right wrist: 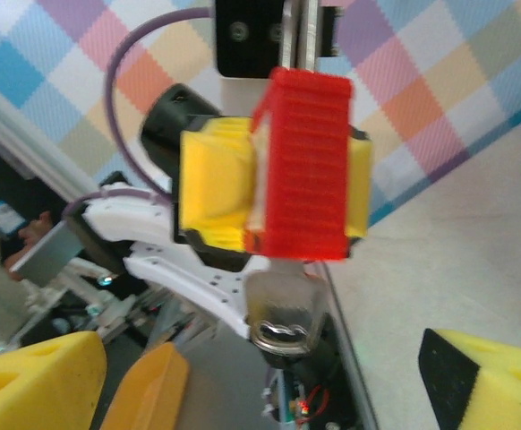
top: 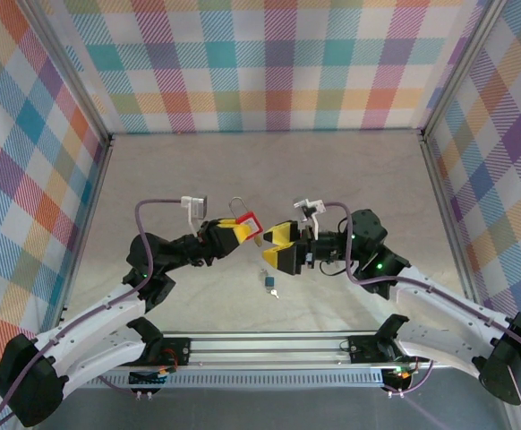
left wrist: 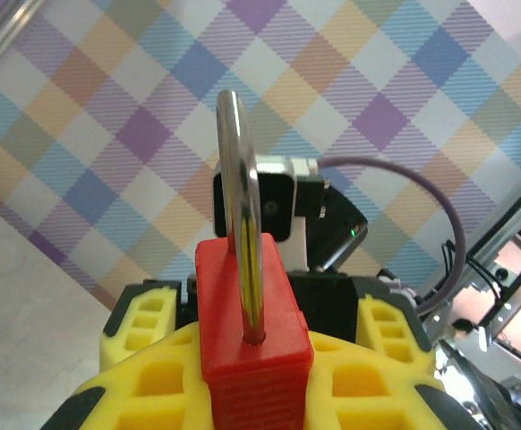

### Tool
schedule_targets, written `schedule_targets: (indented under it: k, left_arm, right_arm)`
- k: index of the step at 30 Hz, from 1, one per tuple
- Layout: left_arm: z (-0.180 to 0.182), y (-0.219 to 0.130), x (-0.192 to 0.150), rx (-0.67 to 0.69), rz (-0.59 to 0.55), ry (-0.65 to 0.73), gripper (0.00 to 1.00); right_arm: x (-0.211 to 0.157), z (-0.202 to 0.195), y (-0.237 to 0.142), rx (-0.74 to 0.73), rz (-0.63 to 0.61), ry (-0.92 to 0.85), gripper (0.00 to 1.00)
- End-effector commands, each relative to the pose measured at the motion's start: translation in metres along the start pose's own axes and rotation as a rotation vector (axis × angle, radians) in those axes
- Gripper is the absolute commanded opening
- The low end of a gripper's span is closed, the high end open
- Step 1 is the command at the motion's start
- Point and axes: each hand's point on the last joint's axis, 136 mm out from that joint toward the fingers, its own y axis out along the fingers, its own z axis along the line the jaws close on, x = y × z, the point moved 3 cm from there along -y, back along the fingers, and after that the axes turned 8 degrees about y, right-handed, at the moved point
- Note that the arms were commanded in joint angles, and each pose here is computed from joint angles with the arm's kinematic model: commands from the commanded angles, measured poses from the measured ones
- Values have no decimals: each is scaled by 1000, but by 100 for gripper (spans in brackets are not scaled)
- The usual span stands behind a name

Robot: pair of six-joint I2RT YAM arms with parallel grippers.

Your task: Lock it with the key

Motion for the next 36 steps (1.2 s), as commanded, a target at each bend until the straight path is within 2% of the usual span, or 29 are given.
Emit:
schedule_targets:
  k: [1,4,8,12,17,19,21,25,29,30,36]
  left_arm:
    - [-25,3,12,-95,14,27,0]
    - [-26,4,11,-104,23,18,0]
    - [-25,3,12,-104,15,15,0]
    - [-26,6,11,-117,26,6,0]
    - [-22,7,8,-113,35,-1,0]
    - [-21,7,8,-112,36,-2,0]
    - [-21,7,8,-109,38,2,0]
    - [-18,8,8,-95,40,5,0]
    - [-15,8,7,-74,46,-1,0]
    - [-14,8,7,-66,47,-2,0]
    - [-9,10,5,-13,89,-24,0]
  right_arm:
    - [10,24,2,128,43,0,86]
    - [10,25,4,151,63,-8,77]
    - [8,20,7,145,77,10,75]
    - [9,18,8,145,75,19,67]
    - [11,17,10,143,70,20,38]
    - [10,16,11,143,75,22,34]
    - [9,15,11,150,84,26,25]
    - [6,12,12,149,98,37,21]
    - [5,11,11,129,98,32,8]
    - [5,8,11,107,96,32,2]
    - [-2,-7,8,6,109,17,0]
